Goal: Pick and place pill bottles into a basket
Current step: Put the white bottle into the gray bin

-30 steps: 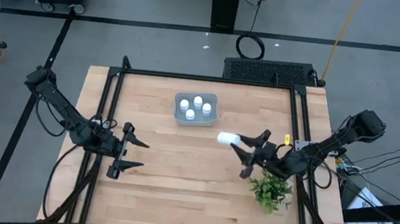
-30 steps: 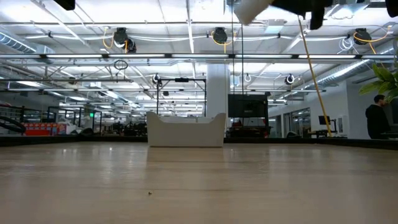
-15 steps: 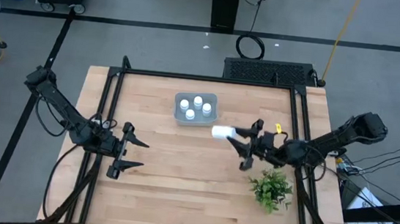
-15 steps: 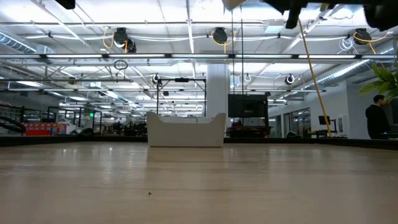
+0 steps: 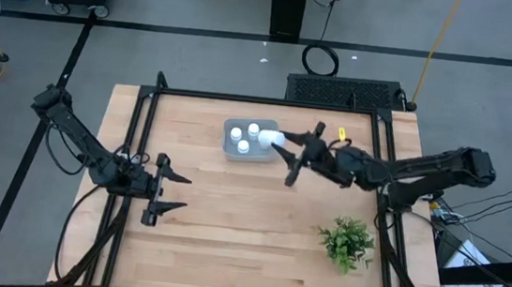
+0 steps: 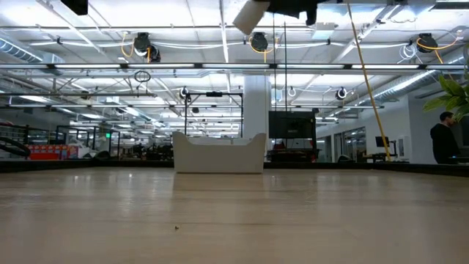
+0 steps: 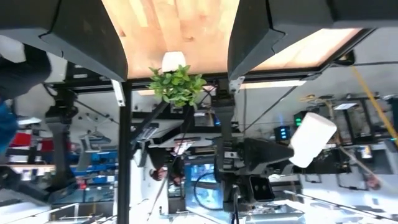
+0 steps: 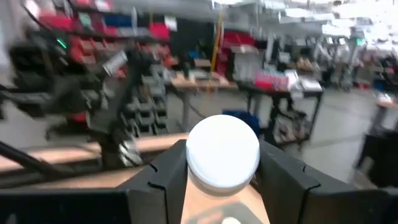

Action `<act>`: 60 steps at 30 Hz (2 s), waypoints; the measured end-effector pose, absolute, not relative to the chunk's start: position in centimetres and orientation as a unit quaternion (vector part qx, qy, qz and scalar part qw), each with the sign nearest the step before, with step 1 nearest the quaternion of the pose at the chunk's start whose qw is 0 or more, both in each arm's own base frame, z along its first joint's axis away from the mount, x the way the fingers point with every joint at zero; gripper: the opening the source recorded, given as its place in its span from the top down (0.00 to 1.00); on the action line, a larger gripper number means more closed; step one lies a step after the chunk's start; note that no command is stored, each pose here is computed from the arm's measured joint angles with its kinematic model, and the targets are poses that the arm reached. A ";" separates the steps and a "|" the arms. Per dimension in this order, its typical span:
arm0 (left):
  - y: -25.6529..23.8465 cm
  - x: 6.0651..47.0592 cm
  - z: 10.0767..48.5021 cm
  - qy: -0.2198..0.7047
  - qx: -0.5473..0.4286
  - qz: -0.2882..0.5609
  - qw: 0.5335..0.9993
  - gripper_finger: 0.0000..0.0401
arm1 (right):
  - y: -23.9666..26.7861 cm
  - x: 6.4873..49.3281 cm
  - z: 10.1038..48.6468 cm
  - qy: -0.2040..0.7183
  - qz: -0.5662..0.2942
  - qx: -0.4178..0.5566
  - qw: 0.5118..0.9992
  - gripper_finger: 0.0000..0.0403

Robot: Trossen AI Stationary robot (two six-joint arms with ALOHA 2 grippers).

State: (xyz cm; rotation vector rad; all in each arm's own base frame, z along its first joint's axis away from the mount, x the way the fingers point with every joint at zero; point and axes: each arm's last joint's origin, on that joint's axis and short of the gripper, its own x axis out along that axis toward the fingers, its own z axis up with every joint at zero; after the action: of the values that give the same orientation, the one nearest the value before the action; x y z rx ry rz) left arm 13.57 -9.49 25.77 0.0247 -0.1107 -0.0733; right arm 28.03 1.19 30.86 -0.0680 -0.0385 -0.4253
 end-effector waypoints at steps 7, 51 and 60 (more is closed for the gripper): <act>-9.4 13.6 25.8 -0.056 0.010 -0.016 0.998 0.30 | -1.3 29.8 32.0 0.046 -0.201 -0.010 0.979 0.63; -9.4 13.6 25.8 -0.056 0.008 -0.023 0.998 0.30 | -9.3 38.3 21.4 0.360 -0.189 0.045 0.913 0.63; -9.4 13.6 25.8 -0.057 0.008 -0.027 0.998 0.30 | -10.1 37.2 19.2 0.358 -0.191 0.065 0.911 0.62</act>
State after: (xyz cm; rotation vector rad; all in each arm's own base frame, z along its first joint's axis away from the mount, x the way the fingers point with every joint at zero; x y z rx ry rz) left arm 13.57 -9.42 25.82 0.0163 -0.1136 -0.0539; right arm 37.20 -10.06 19.16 0.1340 0.7388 -0.3944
